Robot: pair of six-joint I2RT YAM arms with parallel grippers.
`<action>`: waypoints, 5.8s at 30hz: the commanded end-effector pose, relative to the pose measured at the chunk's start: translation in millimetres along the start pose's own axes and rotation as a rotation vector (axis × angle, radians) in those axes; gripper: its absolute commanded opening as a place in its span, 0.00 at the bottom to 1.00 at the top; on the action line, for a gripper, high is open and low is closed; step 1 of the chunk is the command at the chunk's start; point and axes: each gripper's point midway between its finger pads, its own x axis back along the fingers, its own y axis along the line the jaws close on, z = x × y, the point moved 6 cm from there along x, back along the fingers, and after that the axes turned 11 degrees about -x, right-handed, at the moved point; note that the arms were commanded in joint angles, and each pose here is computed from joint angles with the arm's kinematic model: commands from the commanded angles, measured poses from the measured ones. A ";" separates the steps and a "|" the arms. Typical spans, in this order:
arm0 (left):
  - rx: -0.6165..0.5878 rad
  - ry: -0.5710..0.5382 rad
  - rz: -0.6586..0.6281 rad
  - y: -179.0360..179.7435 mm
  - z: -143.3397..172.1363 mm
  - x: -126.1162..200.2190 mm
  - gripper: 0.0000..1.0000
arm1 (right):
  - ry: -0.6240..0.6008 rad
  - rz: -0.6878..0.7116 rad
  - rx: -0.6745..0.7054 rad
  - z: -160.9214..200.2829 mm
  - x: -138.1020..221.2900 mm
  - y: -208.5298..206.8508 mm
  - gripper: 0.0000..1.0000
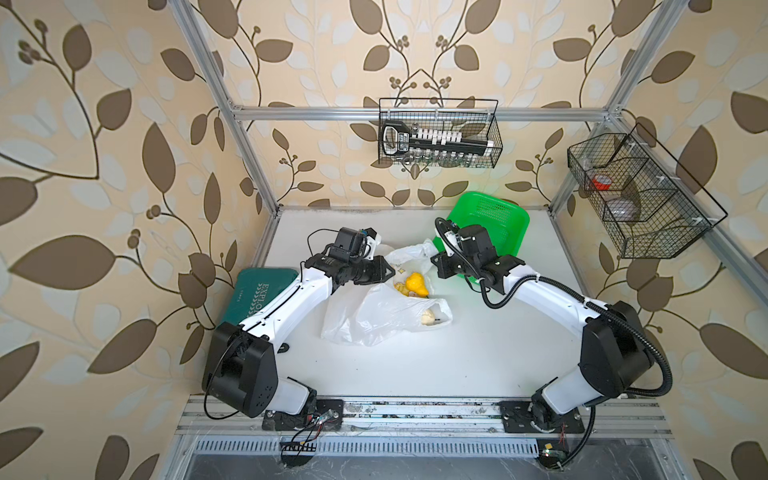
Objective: Place the pears into plastic bags & tie knots
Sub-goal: Adjust the plastic bag at the center of the board, then tie the plastic bag at the center of the board.
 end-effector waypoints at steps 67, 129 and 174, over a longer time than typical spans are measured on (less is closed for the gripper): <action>-0.425 -0.662 -0.196 -114.7 -64.4 168.2 0.00 | -0.225 0.018 -0.176 -70.2 191.6 42.8 0.00; -0.354 -0.665 0.236 -81.2 -83.7 141.8 0.00 | -0.049 -0.280 0.122 -109.9 102.1 184.1 0.33; -0.862 -0.720 0.203 -123.9 -50.9 124.6 0.97 | -0.021 -0.345 0.199 -115.7 123.9 188.0 0.00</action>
